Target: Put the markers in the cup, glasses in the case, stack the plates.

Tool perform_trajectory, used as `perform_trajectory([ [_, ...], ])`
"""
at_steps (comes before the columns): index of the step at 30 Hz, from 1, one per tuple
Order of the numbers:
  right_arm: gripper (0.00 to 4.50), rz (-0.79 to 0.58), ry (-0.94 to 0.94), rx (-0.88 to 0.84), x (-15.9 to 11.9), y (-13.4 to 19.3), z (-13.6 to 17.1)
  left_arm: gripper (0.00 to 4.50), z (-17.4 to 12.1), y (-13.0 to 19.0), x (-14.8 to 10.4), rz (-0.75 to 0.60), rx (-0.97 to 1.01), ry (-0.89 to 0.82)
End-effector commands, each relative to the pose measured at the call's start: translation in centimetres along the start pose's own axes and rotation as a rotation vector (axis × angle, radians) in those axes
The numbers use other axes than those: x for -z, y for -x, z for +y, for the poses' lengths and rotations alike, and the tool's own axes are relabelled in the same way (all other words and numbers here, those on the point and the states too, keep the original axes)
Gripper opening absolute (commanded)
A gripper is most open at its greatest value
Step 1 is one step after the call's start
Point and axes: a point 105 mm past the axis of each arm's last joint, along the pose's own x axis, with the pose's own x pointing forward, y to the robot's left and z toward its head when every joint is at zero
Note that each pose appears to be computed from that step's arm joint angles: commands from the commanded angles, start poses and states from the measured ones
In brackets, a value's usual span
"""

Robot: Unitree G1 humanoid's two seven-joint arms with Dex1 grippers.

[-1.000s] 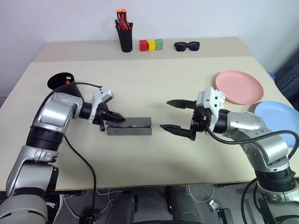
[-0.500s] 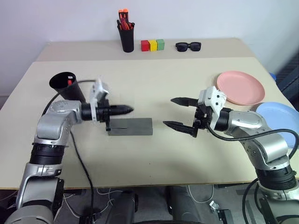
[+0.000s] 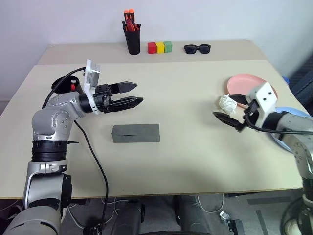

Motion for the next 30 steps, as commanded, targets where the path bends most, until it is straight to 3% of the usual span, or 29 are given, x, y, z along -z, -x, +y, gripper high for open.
perform_trajectory([
  [1,4.36,0.166,0.053,0.228,2.2,2.4,-4.9,4.4,-0.2,0.2,-0.1,0.023,0.013,-0.027],
  [5,4.36,0.397,0.081,0.37,7.0,4.0,-7.7,4.4,0.8,-0.2,0.8,0.05,-0.031,-0.04],
  [13,4.36,0.443,-0.163,0.391,10.4,3.5,-7.1,4.4,1.2,-0.2,0.6,0.051,-0.049,-0.055],
  [17,3.11,0.538,-0.159,0.432,12.6,4.4,-7.8,4.5,1.5,0.2,0.4,0.044,-0.086,-0.101],
  [20,1.61,0.507,-0.177,0.44,11.8,4.0,-8.3,4.5,1.5,0.3,0.5,0.042,-0.094,-0.103],
  [23,0.72,0.472,-0.139,0.526,10.2,4.1,-10.4,4.5,1.7,0.3,0.5,0.039,-0.108,-0.111],
  [24,0.22,0.465,-0.132,0.539,9.9,4.1,-10.8,4.5,1.8,0.4,0.5,0.037,-0.112,-0.114],
  [25,0.05,0.45,-0.125,0.565,9.4,4.1,-11.3,4.5,1.8,0.4,0.4,0.037,-0.116,-0.117],
  [30,0.05,0.416,0.001,0.7,6.5,4.7,-14.3,4.5,2.0,0.6,0.4,0.033,-0.129,-0.122],
])
